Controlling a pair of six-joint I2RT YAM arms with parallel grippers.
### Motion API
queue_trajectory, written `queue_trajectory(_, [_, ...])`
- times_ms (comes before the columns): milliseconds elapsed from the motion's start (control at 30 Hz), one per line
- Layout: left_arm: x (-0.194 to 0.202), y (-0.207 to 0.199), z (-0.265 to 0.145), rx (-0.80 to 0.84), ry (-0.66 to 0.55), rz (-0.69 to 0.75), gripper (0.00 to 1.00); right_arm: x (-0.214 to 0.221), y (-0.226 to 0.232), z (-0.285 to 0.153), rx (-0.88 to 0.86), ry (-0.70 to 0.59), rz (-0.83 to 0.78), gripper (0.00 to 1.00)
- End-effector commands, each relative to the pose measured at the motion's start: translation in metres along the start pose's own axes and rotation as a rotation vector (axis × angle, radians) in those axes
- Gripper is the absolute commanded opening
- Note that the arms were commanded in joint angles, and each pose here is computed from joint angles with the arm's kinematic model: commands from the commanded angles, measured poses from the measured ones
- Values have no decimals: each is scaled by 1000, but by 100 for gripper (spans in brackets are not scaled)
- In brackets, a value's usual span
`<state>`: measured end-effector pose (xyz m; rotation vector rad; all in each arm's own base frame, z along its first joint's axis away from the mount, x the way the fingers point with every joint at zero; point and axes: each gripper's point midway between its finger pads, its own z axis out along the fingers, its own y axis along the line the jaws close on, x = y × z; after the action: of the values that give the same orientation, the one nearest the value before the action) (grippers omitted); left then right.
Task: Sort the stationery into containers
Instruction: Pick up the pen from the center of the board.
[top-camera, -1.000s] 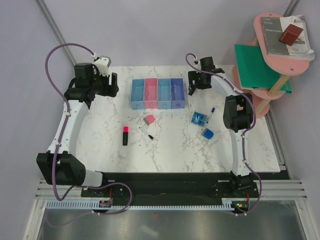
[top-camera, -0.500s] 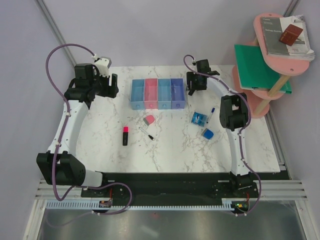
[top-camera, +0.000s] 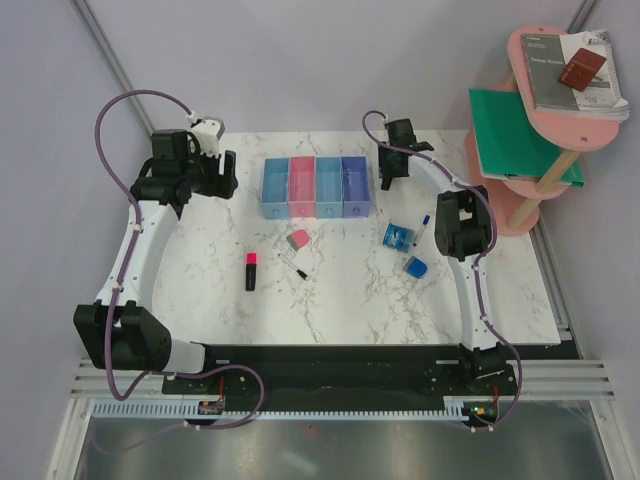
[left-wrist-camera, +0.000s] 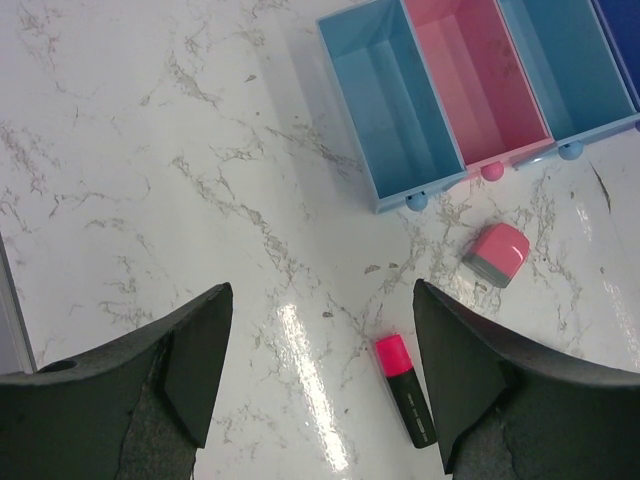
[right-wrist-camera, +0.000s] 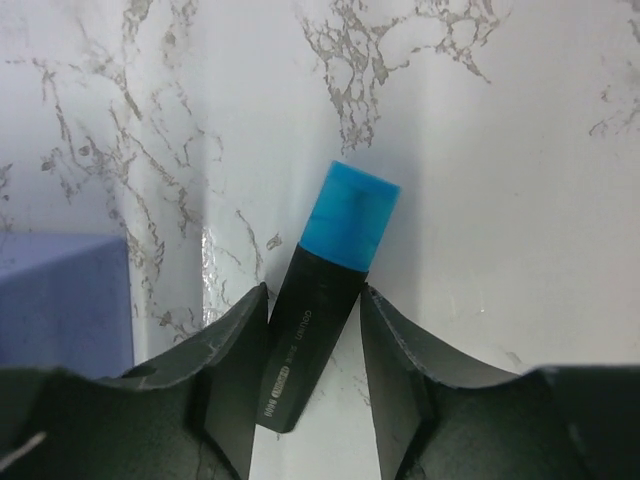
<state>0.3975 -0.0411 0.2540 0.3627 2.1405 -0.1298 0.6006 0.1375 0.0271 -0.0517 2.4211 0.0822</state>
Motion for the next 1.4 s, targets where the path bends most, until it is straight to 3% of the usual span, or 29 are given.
queue_trajectory(0, [-7, 4, -10, -18, -38, 45, 80, 40, -3, 15, 61, 113, -46, 47])
queue_trajectory(200, [-8, 2, -18, -17, -53, 52, 80, 66, -3, 9, 76, 188, -61, 29])
queue_trajectory(367, [-8, 1, -24, -19, -62, 56, 80, 85, -4, 4, 71, 234, -70, 0])
queue_trajectory(533, [-5, 0, -29, -23, -66, 64, 80, 83, -2, -10, 52, 231, -76, 0])
queue_trajectory(800, [29, 1, -23, -38, 22, 64, 80, 25, 9, -62, -9, 95, -63, 0])
queue_trajectory(1067, [91, 0, -13, -30, 218, 71, 80, -28, 23, -111, -61, -40, -60, 0])
queue_trajectory(1367, [159, -8, 3, -3, 415, 31, 78, -52, 55, -145, -156, -116, -61, 0])
